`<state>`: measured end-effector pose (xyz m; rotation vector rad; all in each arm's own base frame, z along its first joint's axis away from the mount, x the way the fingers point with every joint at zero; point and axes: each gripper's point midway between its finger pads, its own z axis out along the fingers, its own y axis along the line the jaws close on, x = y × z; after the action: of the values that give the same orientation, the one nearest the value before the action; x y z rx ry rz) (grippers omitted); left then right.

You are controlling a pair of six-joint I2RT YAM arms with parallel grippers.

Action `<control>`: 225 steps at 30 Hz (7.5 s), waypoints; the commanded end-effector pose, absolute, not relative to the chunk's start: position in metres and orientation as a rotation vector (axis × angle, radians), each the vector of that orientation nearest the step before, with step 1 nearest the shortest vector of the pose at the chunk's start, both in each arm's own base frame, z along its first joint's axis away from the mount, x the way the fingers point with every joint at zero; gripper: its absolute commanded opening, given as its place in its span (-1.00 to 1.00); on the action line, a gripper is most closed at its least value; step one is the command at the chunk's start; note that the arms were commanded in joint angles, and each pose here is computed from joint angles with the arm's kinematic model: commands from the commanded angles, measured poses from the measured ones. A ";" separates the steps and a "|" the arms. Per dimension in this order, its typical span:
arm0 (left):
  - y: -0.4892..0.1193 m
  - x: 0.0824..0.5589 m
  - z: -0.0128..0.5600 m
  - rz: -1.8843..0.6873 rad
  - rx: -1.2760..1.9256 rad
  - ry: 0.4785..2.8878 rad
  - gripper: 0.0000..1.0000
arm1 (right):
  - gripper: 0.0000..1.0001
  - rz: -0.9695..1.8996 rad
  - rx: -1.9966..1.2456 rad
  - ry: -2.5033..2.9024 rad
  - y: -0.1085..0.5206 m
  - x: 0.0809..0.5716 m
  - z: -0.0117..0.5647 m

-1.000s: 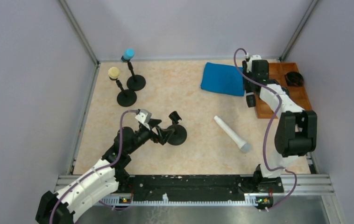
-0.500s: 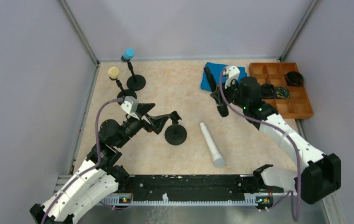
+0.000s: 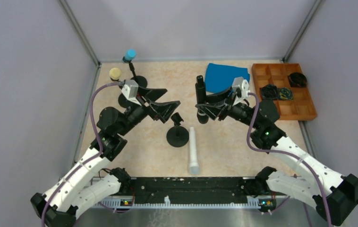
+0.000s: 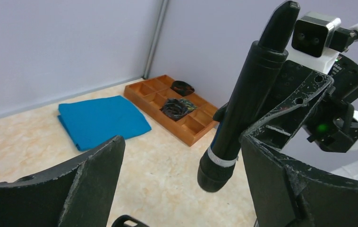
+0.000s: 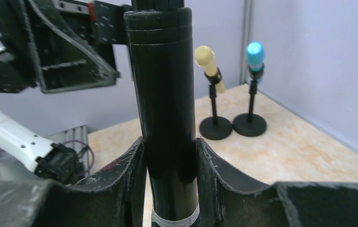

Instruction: Attach the microphones to the stand

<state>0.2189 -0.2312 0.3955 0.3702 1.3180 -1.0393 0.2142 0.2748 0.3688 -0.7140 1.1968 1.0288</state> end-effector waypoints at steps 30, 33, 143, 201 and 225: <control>-0.267 0.178 0.430 -1.234 0.677 1.026 0.48 | -1.00 1.283 -1.066 1.135 0.340 0.150 0.383; -0.269 0.175 0.428 -1.243 0.696 1.028 0.32 | -1.00 1.278 -1.079 1.130 0.342 0.149 0.383; -0.276 0.171 0.398 -1.109 0.842 0.888 0.97 | -1.00 1.078 -0.714 0.665 0.297 0.162 0.441; -0.304 0.186 0.347 -1.018 0.865 1.097 -1.00 | 0.08 1.189 -0.464 0.996 0.309 0.181 0.455; -0.204 0.236 0.325 -0.654 0.310 1.358 0.97 | -1.00 0.676 -0.318 1.069 0.223 0.217 0.434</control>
<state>0.2305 -0.2317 0.3331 0.4401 1.3076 -0.7311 0.2043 0.2452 0.4414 -0.3381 1.0342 0.8479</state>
